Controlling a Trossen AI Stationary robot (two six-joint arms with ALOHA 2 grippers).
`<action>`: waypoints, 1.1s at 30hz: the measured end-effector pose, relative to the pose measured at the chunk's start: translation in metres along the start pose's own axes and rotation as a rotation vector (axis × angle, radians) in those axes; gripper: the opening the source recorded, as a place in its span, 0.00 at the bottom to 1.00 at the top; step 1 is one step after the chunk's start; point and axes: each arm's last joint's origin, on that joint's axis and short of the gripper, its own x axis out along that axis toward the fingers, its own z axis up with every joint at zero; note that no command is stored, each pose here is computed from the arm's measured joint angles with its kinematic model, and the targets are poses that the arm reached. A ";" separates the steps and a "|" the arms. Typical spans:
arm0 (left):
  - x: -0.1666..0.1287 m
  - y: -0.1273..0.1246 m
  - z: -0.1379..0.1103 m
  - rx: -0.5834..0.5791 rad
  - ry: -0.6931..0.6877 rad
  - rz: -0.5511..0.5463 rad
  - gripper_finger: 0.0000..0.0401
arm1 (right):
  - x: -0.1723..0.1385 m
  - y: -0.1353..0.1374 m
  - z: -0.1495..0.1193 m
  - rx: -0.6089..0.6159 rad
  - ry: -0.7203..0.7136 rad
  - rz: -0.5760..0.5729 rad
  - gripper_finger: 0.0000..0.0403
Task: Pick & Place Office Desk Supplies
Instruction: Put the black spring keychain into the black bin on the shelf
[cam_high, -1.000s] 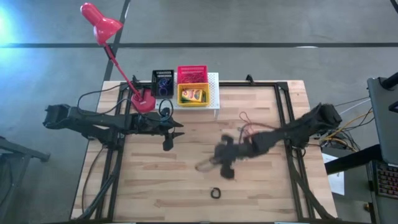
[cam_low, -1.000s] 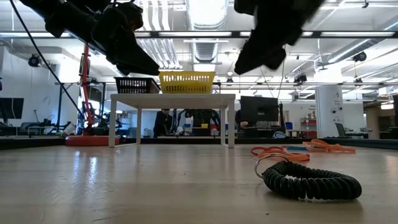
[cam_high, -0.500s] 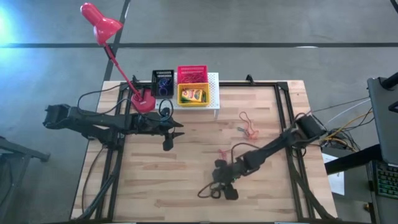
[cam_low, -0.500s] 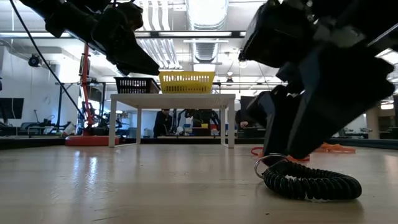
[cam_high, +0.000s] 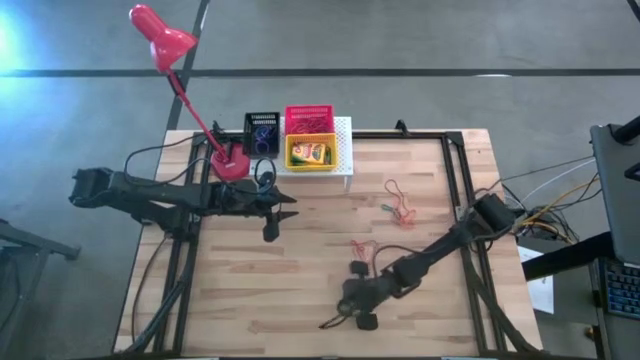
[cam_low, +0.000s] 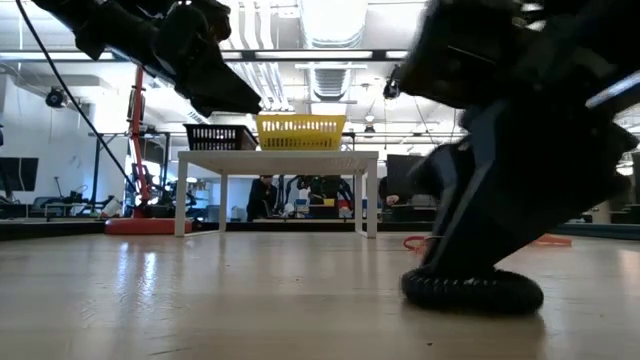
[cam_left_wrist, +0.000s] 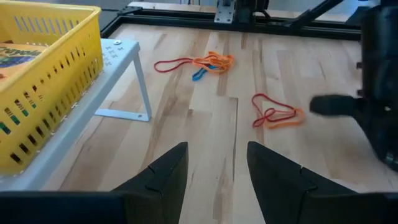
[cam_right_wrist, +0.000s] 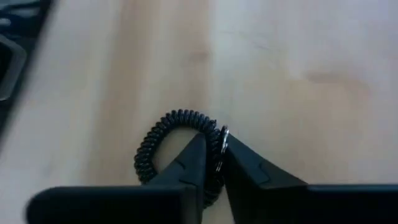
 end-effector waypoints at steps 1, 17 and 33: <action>0.000 0.000 0.000 0.002 -0.001 0.000 0.43 | -0.004 0.000 -0.004 0.019 -0.018 -0.048 0.07; 0.009 -0.007 0.009 -0.059 -0.118 -0.027 0.43 | -0.030 -0.051 0.012 0.342 -0.802 -0.681 0.06; -0.016 -0.018 -0.071 -0.223 -0.382 0.593 0.43 | -0.042 -0.093 0.084 0.141 -0.775 -0.652 0.06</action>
